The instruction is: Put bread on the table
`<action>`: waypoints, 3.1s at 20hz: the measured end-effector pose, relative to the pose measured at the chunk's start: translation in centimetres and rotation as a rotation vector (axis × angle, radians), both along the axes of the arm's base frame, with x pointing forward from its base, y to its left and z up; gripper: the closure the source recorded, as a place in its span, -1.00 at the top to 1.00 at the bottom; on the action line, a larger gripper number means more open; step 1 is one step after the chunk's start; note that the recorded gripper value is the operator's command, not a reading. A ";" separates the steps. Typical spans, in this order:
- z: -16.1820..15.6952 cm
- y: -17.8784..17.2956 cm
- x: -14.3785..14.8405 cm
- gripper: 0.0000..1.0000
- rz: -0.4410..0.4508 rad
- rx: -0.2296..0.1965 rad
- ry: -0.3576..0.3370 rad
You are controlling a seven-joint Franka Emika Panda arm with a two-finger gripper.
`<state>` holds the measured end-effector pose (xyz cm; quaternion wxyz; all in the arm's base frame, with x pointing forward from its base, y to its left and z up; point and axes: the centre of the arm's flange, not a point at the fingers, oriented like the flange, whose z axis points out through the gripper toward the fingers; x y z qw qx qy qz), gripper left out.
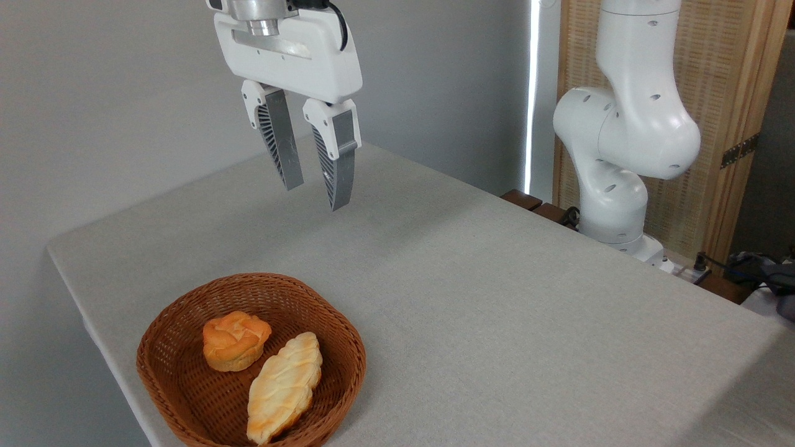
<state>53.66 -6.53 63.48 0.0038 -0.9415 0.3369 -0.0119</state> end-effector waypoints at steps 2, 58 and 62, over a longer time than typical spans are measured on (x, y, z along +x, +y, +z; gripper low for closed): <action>0.0 0.2 0.0 1.00 0.004 0.000 0.001; -21.4 -7.2 9.3 -0.06 -0.097 -0.061 -0.203; -21.4 -7.3 9.2 -0.25 -0.157 -0.054 -0.205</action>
